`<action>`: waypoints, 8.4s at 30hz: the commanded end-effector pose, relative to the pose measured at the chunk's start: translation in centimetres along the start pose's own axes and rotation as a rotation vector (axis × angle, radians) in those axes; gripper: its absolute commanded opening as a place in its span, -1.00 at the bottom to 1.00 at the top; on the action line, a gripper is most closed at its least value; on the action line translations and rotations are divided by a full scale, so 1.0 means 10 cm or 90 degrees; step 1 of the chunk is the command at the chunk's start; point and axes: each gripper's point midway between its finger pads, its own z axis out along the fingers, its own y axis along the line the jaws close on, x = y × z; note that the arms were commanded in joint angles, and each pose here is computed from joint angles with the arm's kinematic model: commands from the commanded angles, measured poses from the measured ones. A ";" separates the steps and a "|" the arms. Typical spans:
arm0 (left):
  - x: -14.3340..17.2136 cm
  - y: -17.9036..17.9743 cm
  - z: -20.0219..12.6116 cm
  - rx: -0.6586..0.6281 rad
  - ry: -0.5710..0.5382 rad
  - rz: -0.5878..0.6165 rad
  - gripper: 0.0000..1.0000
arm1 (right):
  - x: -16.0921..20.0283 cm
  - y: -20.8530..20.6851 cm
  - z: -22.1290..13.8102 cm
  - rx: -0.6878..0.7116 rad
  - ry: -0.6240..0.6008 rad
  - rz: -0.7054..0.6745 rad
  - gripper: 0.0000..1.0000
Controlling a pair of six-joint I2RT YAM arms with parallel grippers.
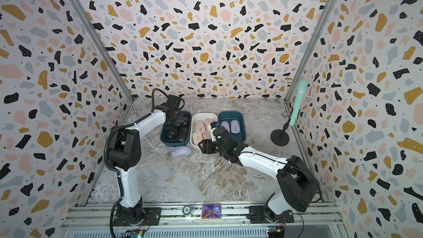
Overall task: Place the mice by color into the storage box
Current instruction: Place the mouse in the storage box, then adjust the mouse at the center of the board, then pick up the mouse from the center of the board, then place the mouse in the storage box.
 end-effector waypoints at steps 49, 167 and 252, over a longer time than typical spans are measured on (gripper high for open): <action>1.83 0.96 -1.56 -0.008 -0.074 -0.162 0.16 | 0.38 0.44 0.53 0.032 0.030 -0.178 0.23; 1.77 0.73 -1.45 0.069 -0.086 -0.202 0.15 | 0.93 0.83 1.36 -0.164 0.156 -0.479 0.61; 1.29 0.70 -1.79 0.057 -0.139 -0.162 0.15 | -0.19 0.31 -0.33 -0.026 -0.078 -0.221 0.08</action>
